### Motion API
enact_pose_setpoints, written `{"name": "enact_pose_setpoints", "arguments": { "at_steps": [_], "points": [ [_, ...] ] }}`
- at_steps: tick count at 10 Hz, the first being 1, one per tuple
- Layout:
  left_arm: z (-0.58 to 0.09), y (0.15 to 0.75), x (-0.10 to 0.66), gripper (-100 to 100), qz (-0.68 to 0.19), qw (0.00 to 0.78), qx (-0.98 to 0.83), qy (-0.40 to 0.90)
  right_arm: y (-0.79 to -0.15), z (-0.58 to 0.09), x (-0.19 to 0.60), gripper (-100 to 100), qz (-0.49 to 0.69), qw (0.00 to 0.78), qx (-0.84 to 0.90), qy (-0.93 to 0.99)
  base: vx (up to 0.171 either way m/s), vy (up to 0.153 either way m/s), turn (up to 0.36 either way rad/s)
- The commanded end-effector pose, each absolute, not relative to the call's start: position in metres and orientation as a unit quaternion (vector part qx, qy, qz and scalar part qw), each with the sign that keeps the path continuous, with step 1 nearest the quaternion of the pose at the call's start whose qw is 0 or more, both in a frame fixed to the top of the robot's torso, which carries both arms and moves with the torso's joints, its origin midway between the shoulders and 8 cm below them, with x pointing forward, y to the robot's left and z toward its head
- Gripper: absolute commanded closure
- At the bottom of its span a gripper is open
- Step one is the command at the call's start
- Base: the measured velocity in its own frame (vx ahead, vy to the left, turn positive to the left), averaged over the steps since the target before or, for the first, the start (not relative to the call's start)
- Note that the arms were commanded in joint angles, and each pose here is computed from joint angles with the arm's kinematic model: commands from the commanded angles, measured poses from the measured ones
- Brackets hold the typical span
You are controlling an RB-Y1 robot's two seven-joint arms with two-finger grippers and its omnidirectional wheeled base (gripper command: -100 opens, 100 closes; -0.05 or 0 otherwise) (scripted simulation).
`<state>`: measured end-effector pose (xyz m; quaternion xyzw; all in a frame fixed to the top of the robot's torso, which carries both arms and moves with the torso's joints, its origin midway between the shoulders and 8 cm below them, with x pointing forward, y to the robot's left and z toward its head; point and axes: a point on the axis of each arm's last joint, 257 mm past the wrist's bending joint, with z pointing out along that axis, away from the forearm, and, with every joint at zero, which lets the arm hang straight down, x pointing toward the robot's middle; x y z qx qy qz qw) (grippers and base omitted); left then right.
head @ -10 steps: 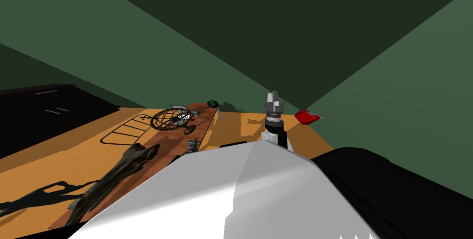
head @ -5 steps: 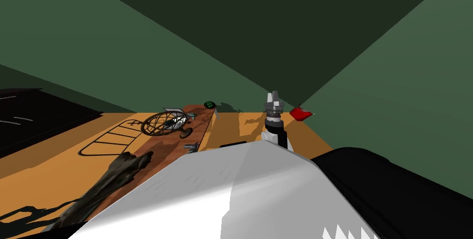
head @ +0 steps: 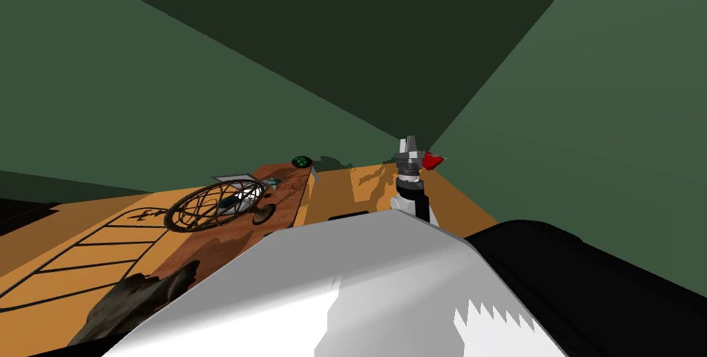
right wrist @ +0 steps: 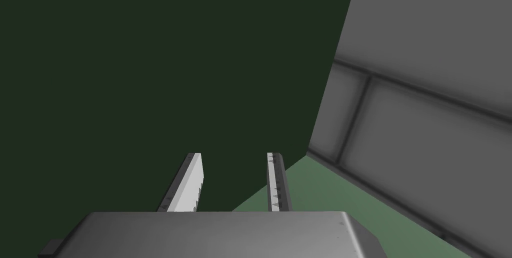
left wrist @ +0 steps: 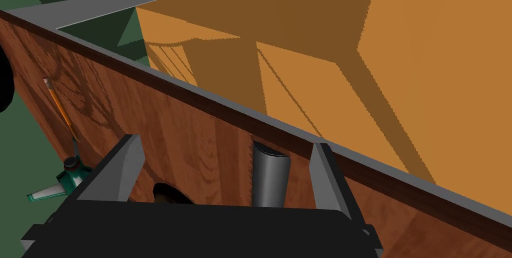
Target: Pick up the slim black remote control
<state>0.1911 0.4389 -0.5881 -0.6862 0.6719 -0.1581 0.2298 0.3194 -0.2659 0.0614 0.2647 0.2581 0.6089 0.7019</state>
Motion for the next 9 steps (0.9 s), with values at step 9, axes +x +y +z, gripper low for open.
{"name": "enact_pose_setpoints", "arguments": {
  "at_steps": [9],
  "points": [
    [-0.608, 0.449, 0.147, -100, -0.128, 0.185, -0.706, 0.671, -0.266, 0.061, 0.319, 0, 0.609, 0.702, 0.265, 0.258, 0.013, 0.013, -0.045]
  ]
}}
